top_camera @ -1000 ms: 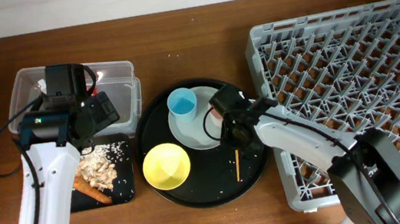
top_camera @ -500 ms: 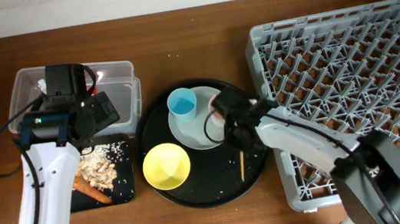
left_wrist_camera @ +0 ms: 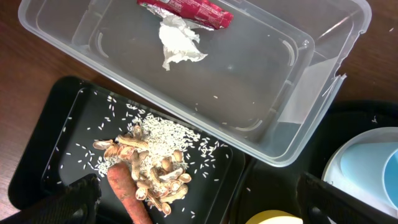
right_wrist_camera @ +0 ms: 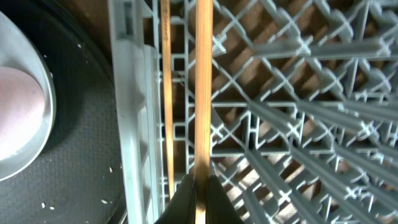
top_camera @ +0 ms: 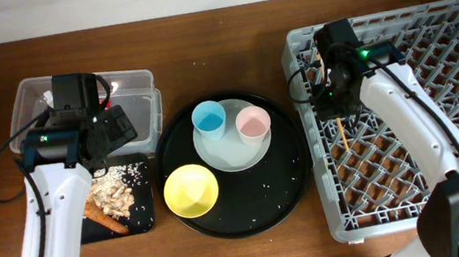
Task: Sort waste into correct bins and load items into the dishwasher rack
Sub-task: 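Carry the second chopstick into the grey dish rack and release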
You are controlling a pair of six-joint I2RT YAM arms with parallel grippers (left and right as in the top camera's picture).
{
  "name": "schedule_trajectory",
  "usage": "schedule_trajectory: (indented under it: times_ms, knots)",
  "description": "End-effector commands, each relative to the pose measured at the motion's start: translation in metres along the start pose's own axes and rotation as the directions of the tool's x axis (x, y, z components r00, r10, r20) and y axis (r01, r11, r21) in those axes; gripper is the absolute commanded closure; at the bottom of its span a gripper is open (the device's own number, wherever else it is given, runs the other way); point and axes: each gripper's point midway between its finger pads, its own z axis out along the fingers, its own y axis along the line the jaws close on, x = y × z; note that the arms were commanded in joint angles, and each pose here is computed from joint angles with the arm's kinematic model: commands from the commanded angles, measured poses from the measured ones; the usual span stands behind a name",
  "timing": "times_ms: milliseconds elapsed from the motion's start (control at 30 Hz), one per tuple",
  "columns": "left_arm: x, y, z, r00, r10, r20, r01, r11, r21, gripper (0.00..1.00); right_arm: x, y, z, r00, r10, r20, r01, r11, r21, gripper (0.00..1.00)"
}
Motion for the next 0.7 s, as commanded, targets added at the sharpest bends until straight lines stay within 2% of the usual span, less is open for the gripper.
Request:
schedule_trajectory:
  times_ms: [0,300,333,367,400,567,633,667]
  knots:
    - [-0.005,0.002,-0.006,1.000,-0.018,0.021,0.018,1.000,0.000,0.01,-0.006,0.003,-0.001,0.998,-0.055,0.019,0.056,0.998,-0.024,0.96]
    - [-0.005,0.002,-0.006,1.000,-0.018,0.021,0.018,1.000,0.000,0.01,0.010,0.013,0.011,0.997,-0.061,-0.041,0.058,0.995,-0.082,0.95]
    - [-0.005,0.002,-0.006,1.000,-0.018,0.021,0.018,1.000,0.000,0.01,0.011,0.013,0.014,0.997,-0.062,-0.044,0.058,0.995,-0.082,0.71]
    - [-0.005,0.002,-0.006,1.000,-0.018,0.021,0.018,1.000,0.000,0.01,0.012,0.013,0.014,0.997,-0.062,-0.046,0.058,0.995,-0.082,0.54]
    - [-0.005,0.002,-0.006,1.000,-0.018,0.021,0.018,1.000,0.000,0.01,0.012,0.013,0.014,0.997,-0.062,-0.045,0.058,0.995,-0.082,0.48]
    - [-0.005,0.002,-0.006,1.000,-0.018,0.021,0.018,1.000,0.000,0.01,0.009,0.018,0.013,0.998,-0.054,-0.035,0.050,0.993,-0.107,0.48]
    - [-0.005,0.002,-0.006,1.000,-0.018,0.021,0.018,1.000,0.000,0.01,-0.005,0.024,-0.005,1.000,-0.008,-0.003,0.007,0.989,-0.146,0.45]
    - [-0.005,0.002,-0.006,1.000,-0.018,0.021,0.018,1.000,0.000,0.01,-0.007,0.028,-0.033,1.000,-0.009,-0.014,0.007,0.983,-0.183,0.45]
